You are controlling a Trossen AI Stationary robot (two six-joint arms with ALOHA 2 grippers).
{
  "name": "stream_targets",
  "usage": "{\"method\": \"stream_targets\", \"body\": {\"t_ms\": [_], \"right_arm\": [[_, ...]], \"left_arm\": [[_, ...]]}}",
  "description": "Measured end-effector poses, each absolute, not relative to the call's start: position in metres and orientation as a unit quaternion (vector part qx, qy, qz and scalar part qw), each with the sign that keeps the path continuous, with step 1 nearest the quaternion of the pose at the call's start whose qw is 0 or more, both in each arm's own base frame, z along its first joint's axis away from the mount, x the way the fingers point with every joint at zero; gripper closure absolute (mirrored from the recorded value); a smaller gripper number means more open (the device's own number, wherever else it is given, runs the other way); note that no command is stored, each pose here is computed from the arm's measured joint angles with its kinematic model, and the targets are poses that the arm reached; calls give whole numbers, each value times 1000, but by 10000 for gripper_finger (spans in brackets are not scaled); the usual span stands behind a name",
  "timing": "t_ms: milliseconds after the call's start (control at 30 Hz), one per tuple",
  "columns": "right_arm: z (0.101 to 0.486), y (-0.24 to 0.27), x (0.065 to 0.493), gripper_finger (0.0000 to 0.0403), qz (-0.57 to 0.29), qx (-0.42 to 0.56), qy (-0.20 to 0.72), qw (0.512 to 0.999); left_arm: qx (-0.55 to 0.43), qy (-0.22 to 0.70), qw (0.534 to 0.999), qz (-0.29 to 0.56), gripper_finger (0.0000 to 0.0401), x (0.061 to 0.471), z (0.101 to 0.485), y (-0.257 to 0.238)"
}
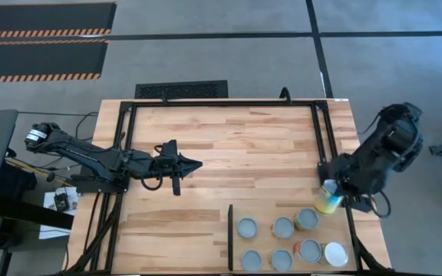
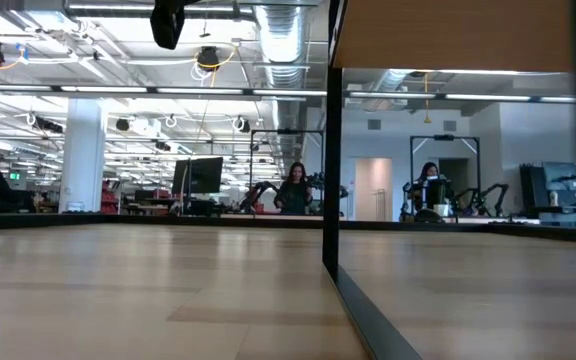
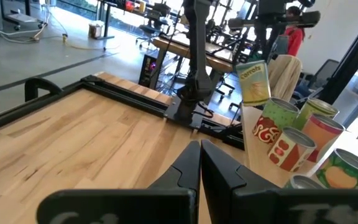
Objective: Pick and place cans onto a shelf
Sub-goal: Put the large canned carrot on the shelf
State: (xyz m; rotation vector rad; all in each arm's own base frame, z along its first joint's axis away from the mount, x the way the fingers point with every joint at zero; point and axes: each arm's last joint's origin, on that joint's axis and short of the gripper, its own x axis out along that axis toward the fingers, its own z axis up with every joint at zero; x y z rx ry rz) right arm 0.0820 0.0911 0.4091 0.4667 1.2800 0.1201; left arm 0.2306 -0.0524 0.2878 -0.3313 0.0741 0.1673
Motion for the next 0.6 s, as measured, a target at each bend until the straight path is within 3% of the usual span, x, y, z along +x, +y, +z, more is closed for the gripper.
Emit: {"method": "stream_targets", "body": {"t_ms": [267,600], "right_arm": [[406,112,71,403,56,232,634,735],[391,142,87,403,15,198,653,731]], "left_arm": [[-165,38,982,84,401,231,288,-52],[-161,37,982,92,401,231,288,-50]]}}
